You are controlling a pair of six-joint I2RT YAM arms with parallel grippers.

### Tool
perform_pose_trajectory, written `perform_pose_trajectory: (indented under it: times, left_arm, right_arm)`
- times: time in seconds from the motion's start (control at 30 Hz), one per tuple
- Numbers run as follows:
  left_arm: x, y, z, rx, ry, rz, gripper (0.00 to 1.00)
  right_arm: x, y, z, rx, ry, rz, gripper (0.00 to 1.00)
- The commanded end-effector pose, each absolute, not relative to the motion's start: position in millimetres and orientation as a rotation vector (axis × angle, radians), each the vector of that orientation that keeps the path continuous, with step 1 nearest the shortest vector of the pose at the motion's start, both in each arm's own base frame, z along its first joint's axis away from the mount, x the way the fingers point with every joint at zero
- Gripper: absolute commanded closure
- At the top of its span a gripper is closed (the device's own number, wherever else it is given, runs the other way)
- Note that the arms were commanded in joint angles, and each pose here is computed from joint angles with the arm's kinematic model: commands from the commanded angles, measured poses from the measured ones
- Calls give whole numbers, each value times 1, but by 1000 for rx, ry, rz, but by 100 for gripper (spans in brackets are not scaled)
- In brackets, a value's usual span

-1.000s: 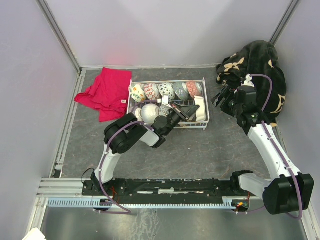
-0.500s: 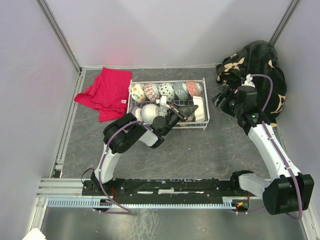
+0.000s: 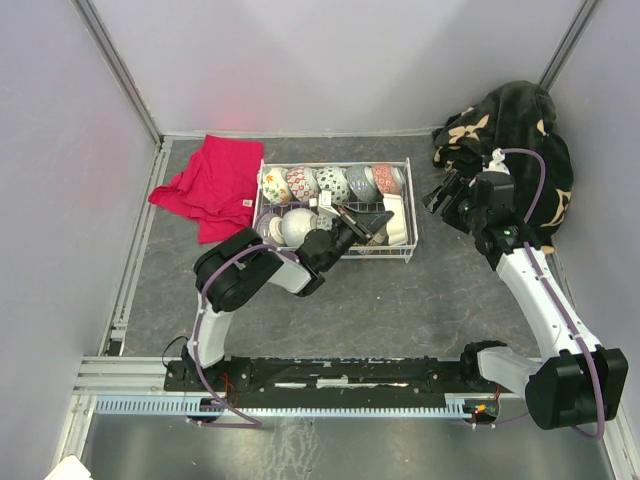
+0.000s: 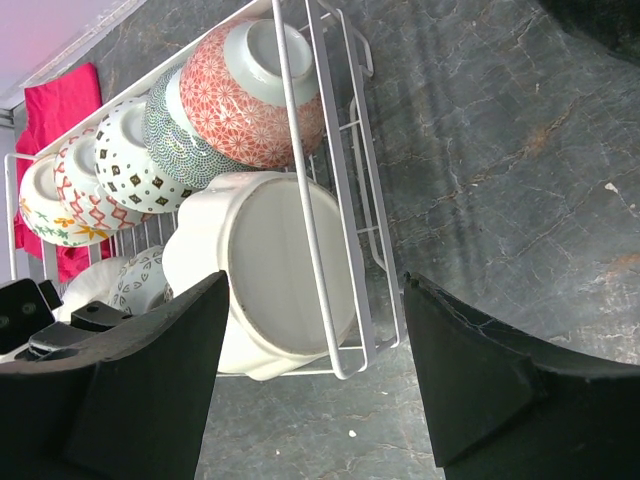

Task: Load the bowls into the dish rack
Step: Place the bowl in the dish rack.

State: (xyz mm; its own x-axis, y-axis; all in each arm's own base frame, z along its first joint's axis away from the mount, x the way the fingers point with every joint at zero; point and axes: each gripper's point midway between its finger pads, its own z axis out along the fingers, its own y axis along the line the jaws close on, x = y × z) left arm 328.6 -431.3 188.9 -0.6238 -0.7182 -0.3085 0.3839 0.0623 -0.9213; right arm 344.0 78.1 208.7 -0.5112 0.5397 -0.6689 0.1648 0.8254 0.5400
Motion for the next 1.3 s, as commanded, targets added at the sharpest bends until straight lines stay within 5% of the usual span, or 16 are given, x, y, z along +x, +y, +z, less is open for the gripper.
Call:
perform_pose_trajectory:
  times: [0.0,1.27]
  left_arm:
    - [313,-441,199,-322,1592,-1717,94]
    - [303,-412,185,-187,1901,-1262,83]
  right_arm:
    - [350,78,232,501,2007,549,22]
    - [350,79,232,502,2005,564,22]
